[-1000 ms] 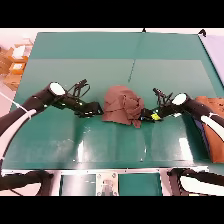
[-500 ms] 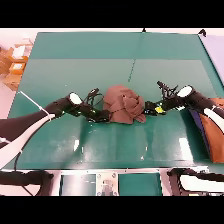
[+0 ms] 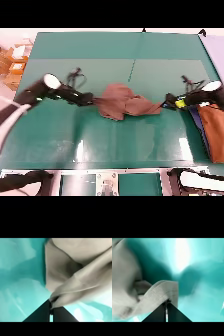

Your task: Fold the shirts.

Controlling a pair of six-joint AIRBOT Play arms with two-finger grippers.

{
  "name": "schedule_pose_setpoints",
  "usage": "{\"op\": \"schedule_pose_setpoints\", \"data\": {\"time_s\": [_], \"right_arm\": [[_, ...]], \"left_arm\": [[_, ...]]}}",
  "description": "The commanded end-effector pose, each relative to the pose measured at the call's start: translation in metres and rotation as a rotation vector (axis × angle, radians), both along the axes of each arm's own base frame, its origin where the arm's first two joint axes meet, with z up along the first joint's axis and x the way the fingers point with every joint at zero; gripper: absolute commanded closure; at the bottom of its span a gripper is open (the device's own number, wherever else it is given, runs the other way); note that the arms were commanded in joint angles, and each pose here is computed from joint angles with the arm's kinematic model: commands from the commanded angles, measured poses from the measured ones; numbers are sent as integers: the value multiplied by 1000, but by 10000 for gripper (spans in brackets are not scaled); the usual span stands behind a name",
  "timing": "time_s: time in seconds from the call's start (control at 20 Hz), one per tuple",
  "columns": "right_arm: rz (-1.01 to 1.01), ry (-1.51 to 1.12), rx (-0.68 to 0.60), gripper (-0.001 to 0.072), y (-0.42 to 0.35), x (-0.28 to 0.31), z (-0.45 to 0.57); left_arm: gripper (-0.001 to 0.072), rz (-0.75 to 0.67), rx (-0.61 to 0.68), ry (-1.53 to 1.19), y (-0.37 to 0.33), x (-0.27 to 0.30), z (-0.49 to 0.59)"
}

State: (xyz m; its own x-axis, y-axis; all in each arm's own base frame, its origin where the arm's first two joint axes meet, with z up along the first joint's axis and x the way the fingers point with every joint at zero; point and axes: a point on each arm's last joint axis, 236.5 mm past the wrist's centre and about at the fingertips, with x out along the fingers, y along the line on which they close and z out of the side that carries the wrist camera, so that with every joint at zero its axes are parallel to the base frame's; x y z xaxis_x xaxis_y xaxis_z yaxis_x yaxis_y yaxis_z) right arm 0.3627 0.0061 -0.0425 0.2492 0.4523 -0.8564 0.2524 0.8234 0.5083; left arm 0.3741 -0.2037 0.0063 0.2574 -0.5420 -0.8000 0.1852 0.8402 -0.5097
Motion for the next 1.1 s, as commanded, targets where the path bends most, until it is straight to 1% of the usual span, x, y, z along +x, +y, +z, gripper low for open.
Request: {"op": "schedule_pose_setpoints", "data": {"time_s": [0.0,0.1,0.15,0.25,0.3,0.35,0.4,0.45,0.55,0.65,0.7,0.75,0.85,0.95,1.05], "right_arm": [[-145,-119,114,701,-38,18,61],[-146,-318,205,700,-31,43,137],[-128,-441,252,701,-21,53,188],[-68,-725,356,700,5,57,306],[-31,-897,396,701,18,47,375],[2,-1061,409,701,29,30,441],[29,-1201,383,700,38,10,495],[55,-1330,325,700,46,-13,540],[94,-1556,229,700,64,-65,618],[84,-1698,171,700,73,-103,660],[62,-1745,146,700,73,-116,672],[39,-1766,121,700,71,-122,676],[13,-1752,85,700,64,-117,671],[-30,-1685,64,700,46,-93,651],[-63,-1590,77,700,28,-57,618]], "left_arm": [[678,120,72,-212,70,17,82],[678,161,48,-393,83,25,157],[678,158,32,-503,82,25,204],[678,123,-84,-736,65,11,315],[677,91,-142,-855,56,-6,372],[677,54,-204,-987,47,-30,431],[678,25,-248,-1121,43,-60,486],[678,4,-275,-1240,43,-91,529],[677,-12,-305,-1454,47,-154,598],[677,-4,-330,-1603,54,-201,637],[677,17,-335,-1642,59,-210,646],[677,37,-329,-1664,63,-214,650],[677,80,-271,-1647,72,-195,642],[677,128,-212,-1587,79,-155,621],[677,187,-185,-1497,87,-101,587]]}}
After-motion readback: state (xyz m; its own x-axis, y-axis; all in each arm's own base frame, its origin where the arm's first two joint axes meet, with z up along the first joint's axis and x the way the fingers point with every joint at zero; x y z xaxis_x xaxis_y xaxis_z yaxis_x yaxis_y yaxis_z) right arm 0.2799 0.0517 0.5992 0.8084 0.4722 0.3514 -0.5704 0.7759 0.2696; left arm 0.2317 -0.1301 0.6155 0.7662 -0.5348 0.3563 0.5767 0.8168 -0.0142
